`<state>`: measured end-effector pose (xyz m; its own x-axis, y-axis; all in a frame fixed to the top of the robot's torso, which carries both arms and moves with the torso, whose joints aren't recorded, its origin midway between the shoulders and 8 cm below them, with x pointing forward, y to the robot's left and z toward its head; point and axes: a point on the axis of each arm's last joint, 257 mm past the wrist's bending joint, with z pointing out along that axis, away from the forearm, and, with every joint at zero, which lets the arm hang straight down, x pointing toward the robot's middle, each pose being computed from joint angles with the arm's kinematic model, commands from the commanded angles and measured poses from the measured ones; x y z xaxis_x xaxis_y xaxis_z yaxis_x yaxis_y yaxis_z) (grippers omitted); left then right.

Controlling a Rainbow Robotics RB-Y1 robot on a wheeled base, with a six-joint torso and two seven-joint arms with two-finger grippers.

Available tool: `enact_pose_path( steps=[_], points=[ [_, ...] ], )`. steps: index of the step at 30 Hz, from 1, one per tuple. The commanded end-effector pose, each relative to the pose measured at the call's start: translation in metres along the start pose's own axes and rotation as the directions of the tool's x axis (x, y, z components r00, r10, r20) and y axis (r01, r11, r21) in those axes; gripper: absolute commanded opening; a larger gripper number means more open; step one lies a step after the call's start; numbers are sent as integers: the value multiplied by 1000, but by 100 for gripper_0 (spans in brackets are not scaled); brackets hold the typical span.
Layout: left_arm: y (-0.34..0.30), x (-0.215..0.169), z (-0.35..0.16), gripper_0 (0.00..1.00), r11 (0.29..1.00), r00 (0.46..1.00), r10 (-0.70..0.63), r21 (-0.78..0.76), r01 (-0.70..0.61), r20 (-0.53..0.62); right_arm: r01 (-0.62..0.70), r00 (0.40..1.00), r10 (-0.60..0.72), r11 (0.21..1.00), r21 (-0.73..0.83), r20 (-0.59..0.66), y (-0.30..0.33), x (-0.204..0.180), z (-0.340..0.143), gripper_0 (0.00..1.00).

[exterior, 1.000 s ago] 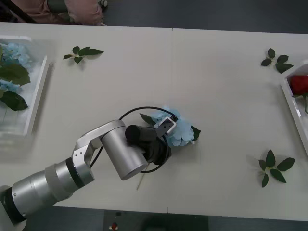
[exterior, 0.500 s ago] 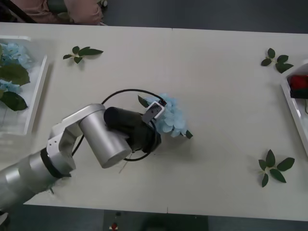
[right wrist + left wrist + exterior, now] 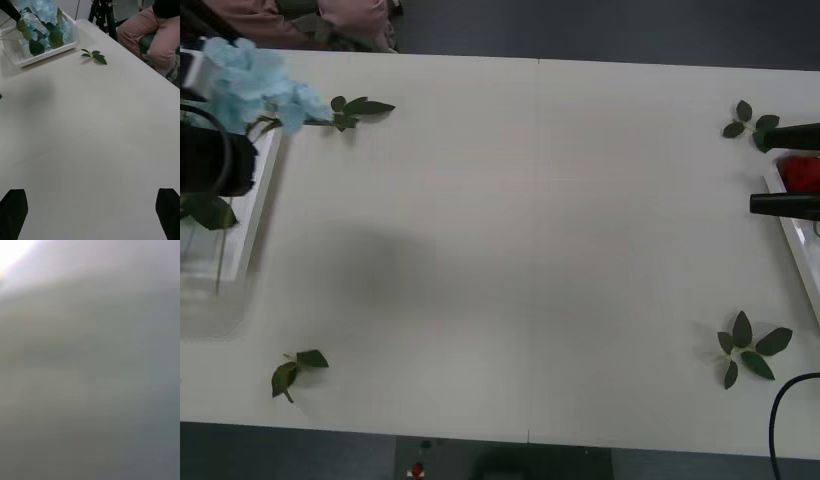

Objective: Put the red flowers into the right box and the blue flowers into the left box

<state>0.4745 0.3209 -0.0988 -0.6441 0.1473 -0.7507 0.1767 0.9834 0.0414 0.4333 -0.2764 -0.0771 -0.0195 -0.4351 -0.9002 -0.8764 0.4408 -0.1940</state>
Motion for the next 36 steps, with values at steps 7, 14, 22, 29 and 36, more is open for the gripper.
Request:
enact_pose_path(
  steps=[7,14,22,29,36],
  points=[
    [146,44,-35,0,974,997,-68,-216,61,-23,-49,996,62,985,-167,70,13,-6,7,100],
    [247,65,-45,0,925,986,-164,-343,167,38,-29,999,33,977,-211,14,11,-11,19,100],
    [322,70,-42,0,880,981,-131,-440,181,141,0,1000,-5,975,-221,-22,8,-17,25,100],
    [345,47,-31,0,853,986,-94,-500,151,137,1,1000,-7,976,-216,-30,6,-17,26,100],
    [360,16,-14,0,835,979,-118,-517,189,169,1,1000,-7,976,-216,-30,6,-17,26,100]
  ],
)
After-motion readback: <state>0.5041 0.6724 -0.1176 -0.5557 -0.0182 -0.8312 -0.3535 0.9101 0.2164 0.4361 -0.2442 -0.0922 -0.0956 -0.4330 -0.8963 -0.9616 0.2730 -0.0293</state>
